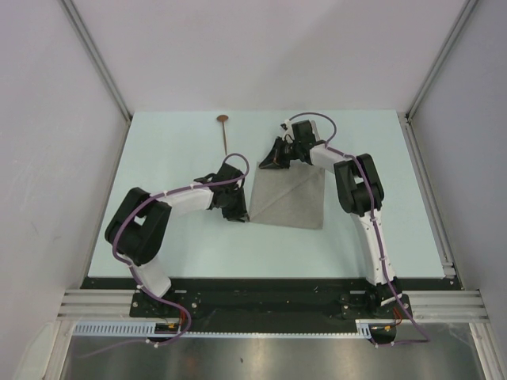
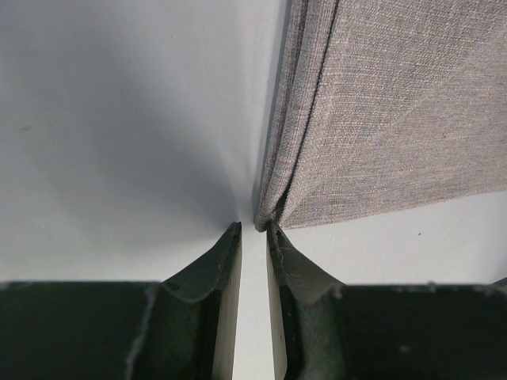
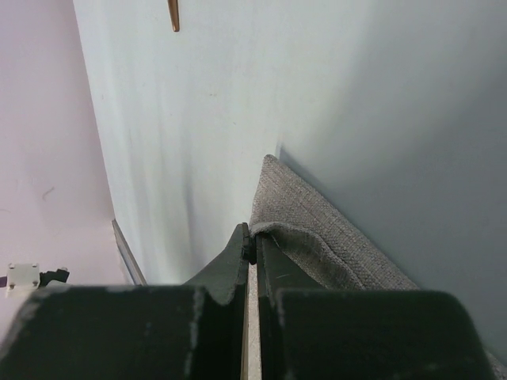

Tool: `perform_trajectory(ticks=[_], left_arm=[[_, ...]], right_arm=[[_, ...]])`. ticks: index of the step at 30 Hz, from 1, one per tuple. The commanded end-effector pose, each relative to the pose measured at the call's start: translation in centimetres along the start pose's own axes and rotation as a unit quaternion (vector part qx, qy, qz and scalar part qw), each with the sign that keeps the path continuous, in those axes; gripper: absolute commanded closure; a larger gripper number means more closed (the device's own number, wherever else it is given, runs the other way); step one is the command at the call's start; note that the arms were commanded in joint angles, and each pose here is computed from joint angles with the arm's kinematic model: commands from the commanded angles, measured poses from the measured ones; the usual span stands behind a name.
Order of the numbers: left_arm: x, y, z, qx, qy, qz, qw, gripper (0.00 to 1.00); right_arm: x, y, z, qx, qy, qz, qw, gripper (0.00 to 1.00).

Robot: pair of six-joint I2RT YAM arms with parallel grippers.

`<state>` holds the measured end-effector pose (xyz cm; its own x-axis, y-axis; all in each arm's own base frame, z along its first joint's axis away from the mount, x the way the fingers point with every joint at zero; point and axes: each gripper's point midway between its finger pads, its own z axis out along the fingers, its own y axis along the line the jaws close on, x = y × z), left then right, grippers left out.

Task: Fold the napkin into a case and place the utensils inside
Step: Fold the upper triangle-folded napkin at the center of the board.

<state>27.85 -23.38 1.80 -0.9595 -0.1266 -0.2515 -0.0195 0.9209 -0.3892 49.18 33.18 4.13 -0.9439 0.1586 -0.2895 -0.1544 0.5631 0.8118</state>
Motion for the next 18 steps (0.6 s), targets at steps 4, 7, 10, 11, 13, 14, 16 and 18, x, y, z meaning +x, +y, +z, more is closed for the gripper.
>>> perform_trajectory(ticks=[4, 7, 10, 11, 13, 14, 16, 18], left_arm=[[-0.1, 0.1, 0.2, -0.001, 0.003, -0.005, 1.000, 0.77], [-0.1, 0.1, 0.2, -0.001, 0.004, -0.005, 1.000, 0.77], [-0.2, 0.0, 0.0, 0.001, 0.001, -0.003, 1.000, 0.77], [-0.3, -0.1, -0.1, 0.002, 0.000, -0.002, 1.000, 0.77], [-1.2, -0.5, -1.1, 0.000, -0.014, 0.004, 1.000, 0.78], [-1.6, -0.7, -1.7, -0.001, -0.022, 0.012, 1.000, 0.77], [-2.9, -1.4, -3.3, -0.004, -0.042, 0.019, 0.999, 0.75], [-4.6, -2.5, -5.2, 0.007, -0.069, 0.022, 0.997, 0.74]], right_arm=[[-2.2, 0.5, 0.0, -0.015, -0.027, -0.015, 0.999, 1.00], [-2.4, 0.4, 0.0, -0.016, -0.030, -0.014, 0.999, 1.00], [-2.4, -0.2, 0.4, -0.016, -0.030, -0.008, 0.999, 0.97], [-2.6, -0.4, 0.3, -0.017, -0.032, -0.005, 0.999, 0.96], [-2.5, -0.4, 0.4, -0.018, -0.031, -0.002, 0.999, 0.92], [-2.5, -0.2, 0.3, -0.022, -0.029, -0.004, 0.999, 0.91], [-2.4, -0.2, 0.3, -0.021, -0.029, -0.006, 0.999, 0.87], [-2.5, -0.1, 0.2, -0.021, -0.029, -0.008, 0.999, 0.86]])
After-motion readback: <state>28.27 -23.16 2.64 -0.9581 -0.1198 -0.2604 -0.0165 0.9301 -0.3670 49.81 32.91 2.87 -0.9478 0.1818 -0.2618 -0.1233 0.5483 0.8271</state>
